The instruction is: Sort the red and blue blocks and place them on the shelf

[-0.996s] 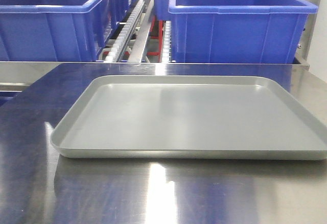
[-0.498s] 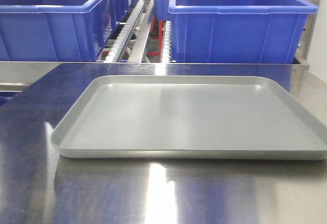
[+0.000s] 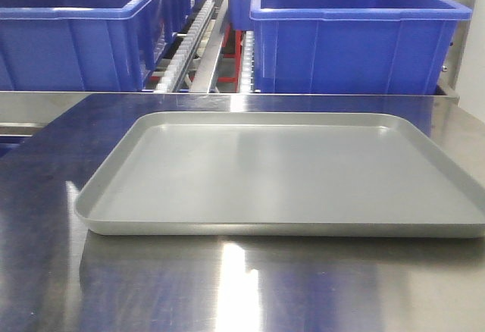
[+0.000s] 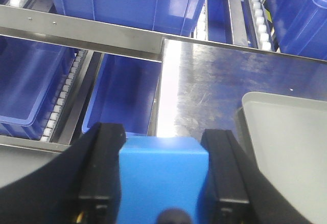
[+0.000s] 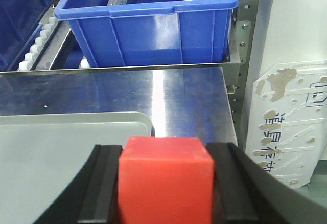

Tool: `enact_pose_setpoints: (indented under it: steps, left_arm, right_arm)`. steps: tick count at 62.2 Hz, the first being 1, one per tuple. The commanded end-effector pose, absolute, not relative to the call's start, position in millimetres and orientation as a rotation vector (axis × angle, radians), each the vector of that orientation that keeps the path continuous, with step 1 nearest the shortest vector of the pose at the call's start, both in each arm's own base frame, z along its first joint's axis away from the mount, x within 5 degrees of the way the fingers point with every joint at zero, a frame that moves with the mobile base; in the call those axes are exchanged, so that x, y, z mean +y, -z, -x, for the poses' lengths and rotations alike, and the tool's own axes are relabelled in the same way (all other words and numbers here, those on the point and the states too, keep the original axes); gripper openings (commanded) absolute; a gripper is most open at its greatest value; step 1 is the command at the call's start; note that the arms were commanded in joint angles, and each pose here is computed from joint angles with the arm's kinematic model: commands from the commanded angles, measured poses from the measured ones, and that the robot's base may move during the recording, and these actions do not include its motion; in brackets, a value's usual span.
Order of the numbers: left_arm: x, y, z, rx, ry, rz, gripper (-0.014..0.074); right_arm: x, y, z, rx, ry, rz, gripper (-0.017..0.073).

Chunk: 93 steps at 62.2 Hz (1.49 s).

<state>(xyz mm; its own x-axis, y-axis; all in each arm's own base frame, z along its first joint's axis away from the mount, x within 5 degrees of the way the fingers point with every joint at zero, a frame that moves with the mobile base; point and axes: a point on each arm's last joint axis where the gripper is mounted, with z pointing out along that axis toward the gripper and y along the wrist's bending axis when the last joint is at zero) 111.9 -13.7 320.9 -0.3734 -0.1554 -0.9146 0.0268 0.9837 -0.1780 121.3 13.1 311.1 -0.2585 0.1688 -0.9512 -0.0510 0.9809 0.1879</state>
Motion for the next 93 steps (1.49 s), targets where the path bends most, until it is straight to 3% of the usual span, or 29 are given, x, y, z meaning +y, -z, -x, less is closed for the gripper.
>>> enact_pose_setpoints:
  steps: [1,93]
  left_arm:
    - [-14.9,-337.9,-113.3,1.833,0.222,0.084,0.0135]
    - [-14.9,-337.9,-113.3,1.833,0.222,0.084,0.0135]
  right_arm:
    - [13.0,-329.7,-121.7,1.698,-0.208,-0.064,0.0056]
    - [13.0,-329.7,-121.7,1.698,-0.208,-0.064,0.0056]
